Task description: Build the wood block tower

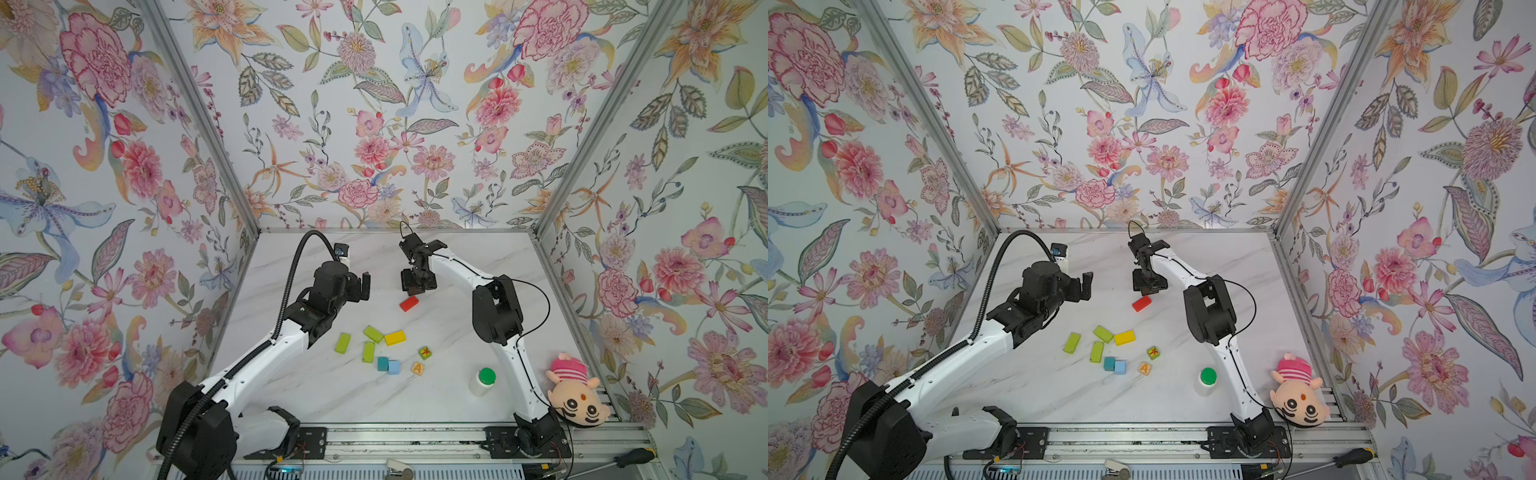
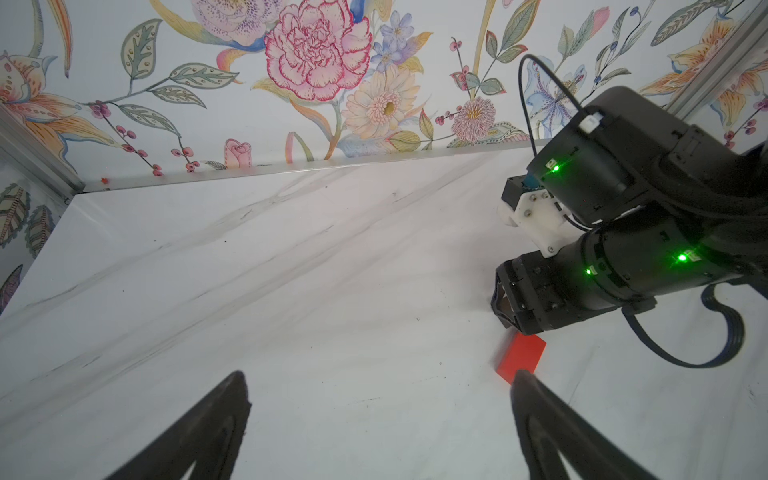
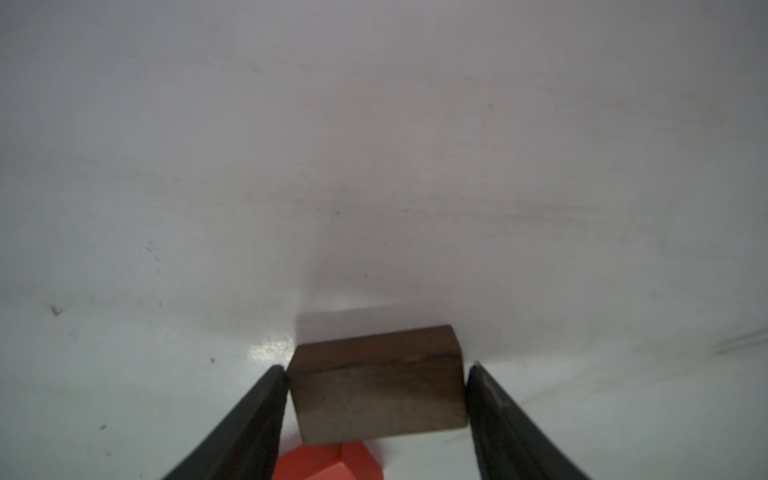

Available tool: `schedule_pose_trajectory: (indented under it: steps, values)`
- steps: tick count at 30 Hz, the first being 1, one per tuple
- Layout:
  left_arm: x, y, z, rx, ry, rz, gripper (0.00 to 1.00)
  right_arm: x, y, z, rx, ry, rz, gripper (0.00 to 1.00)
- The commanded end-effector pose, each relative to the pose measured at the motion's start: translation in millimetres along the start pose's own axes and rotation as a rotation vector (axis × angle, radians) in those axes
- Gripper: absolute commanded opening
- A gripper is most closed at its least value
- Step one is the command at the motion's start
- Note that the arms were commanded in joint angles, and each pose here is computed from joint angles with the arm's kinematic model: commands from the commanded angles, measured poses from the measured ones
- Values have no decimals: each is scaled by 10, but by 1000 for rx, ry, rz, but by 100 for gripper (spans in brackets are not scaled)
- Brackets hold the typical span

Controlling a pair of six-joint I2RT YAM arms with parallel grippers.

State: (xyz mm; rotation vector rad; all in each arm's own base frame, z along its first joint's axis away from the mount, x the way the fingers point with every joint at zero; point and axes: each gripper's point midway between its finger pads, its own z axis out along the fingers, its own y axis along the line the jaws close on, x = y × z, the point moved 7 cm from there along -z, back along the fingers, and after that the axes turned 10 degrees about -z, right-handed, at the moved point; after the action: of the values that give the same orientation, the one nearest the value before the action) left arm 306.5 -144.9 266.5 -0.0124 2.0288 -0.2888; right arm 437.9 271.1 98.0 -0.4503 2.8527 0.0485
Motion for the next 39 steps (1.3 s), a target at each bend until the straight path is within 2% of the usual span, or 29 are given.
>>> schedule_pose_trajectory:
  steps: [1,17,27,39]
  values:
    - [-13,129,-129,-50,-31,-33,99,119,5,65,7,71,-31,69]
    - [-46,237,-441,-65,-82,-83,99,152,-51,66,27,93,-67,64]
    - [-99,200,-463,-42,-86,-99,99,86,-164,48,23,81,-43,57]
    - [-146,173,-426,-42,-82,-85,99,23,-307,77,25,86,-17,57]
